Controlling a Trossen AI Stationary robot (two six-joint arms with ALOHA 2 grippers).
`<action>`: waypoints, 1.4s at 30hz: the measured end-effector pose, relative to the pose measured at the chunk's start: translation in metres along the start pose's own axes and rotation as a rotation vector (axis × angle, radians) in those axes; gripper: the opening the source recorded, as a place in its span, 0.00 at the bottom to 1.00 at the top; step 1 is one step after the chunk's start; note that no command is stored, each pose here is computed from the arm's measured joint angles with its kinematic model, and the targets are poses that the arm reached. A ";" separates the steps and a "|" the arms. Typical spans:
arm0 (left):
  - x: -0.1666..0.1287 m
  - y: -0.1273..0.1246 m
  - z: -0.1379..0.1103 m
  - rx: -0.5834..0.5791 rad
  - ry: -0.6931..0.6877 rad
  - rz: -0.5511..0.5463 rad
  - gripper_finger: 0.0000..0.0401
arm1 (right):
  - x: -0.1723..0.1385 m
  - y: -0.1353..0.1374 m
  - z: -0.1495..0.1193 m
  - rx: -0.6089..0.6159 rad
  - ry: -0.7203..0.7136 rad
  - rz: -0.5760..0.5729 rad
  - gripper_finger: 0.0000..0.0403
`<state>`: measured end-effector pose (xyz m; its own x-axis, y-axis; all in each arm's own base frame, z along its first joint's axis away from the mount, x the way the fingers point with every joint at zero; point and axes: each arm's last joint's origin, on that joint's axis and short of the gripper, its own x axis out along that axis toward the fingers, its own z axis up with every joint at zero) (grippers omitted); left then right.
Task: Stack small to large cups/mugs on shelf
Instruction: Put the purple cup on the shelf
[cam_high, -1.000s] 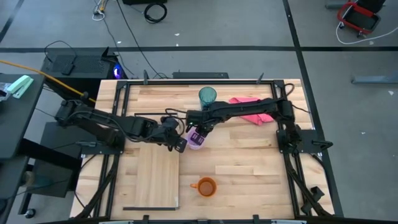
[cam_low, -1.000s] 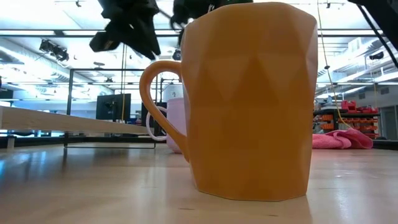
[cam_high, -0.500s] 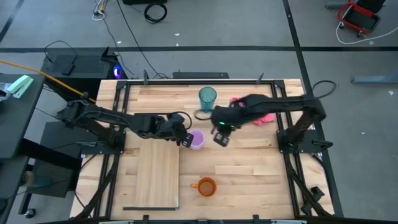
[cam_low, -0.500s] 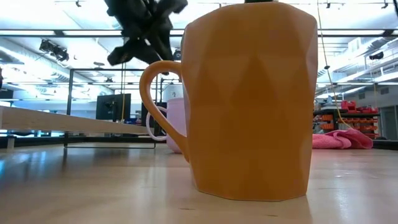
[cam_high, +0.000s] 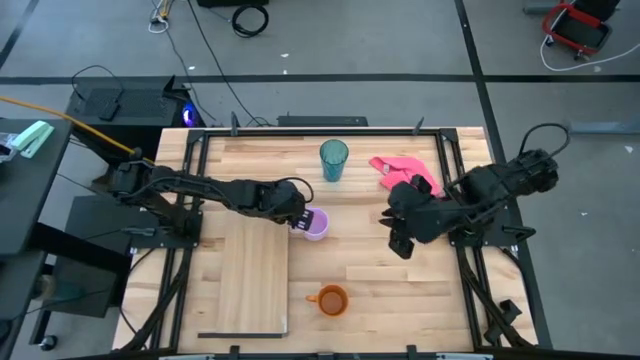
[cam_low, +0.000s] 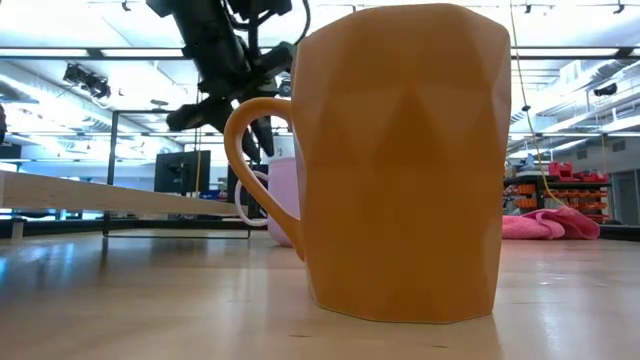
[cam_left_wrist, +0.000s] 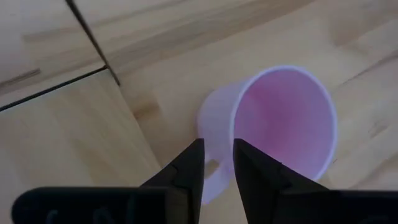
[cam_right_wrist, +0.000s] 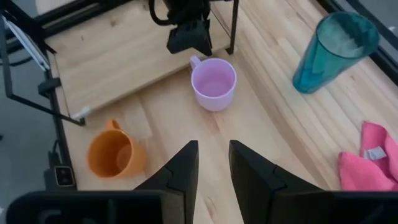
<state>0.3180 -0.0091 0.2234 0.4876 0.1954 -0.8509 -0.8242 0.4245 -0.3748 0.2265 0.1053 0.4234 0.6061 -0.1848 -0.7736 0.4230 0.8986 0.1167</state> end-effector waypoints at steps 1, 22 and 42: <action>0.002 -0.002 0.001 -0.006 -0.007 -0.021 0.24 | 0.000 0.001 -0.003 -0.005 0.011 -0.012 0.24; 0.017 -0.011 -0.001 -0.016 0.054 -0.099 0.25 | 0.049 0.002 -0.029 -0.056 0.126 -0.160 0.24; 0.016 -0.019 0.002 -0.060 0.038 -0.185 0.26 | 0.211 -0.077 -0.051 0.194 0.201 -0.014 0.19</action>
<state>0.3415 -0.0127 0.2178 0.6221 0.0853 -0.7783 -0.7377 0.3966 -0.5463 0.2876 0.0176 0.2200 0.4616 -0.0968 -0.8818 0.5631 0.8001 0.2069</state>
